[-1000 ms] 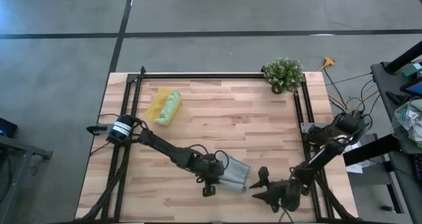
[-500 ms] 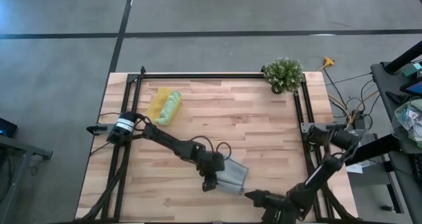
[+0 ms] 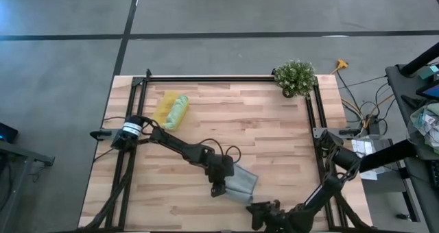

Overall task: Roll microfiber towels into tight, uniform cylinder then place into a basket
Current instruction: Roll the gray towel

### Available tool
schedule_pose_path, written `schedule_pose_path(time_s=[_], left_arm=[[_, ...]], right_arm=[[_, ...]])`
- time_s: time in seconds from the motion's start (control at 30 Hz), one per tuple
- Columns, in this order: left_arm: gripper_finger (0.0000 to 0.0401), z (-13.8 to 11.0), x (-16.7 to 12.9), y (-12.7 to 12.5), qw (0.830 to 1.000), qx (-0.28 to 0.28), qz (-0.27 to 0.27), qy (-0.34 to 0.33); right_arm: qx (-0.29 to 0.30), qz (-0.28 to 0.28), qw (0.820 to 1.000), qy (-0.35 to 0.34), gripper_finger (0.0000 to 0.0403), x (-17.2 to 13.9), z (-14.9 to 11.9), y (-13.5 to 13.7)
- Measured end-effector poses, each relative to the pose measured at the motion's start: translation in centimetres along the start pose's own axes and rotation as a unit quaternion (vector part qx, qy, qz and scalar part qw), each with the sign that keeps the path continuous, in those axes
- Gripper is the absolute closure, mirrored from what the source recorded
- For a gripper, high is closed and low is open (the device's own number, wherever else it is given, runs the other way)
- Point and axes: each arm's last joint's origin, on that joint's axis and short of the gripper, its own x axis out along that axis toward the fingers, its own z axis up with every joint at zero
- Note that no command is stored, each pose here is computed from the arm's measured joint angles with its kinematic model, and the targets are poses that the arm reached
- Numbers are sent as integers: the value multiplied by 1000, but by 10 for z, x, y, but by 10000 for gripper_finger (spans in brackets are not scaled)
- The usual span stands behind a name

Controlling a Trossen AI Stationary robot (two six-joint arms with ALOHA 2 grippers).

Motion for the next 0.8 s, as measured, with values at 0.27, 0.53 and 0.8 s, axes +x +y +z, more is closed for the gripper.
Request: schedule_pose_path(time_s=[0.27,0.53,0.8], left_arm=[[400,0,0,0,1000,-10,-4,0],[400,0,0,0,1000,-12,-5,1],[400,0,0,-1,1000,-13,-6,0]], right_arm=[[-56,55,997,17,229,22,-16,7],[-20,76,997,1,239,30,-21,1],[124,96,987,-23,322,38,-25,-6]])
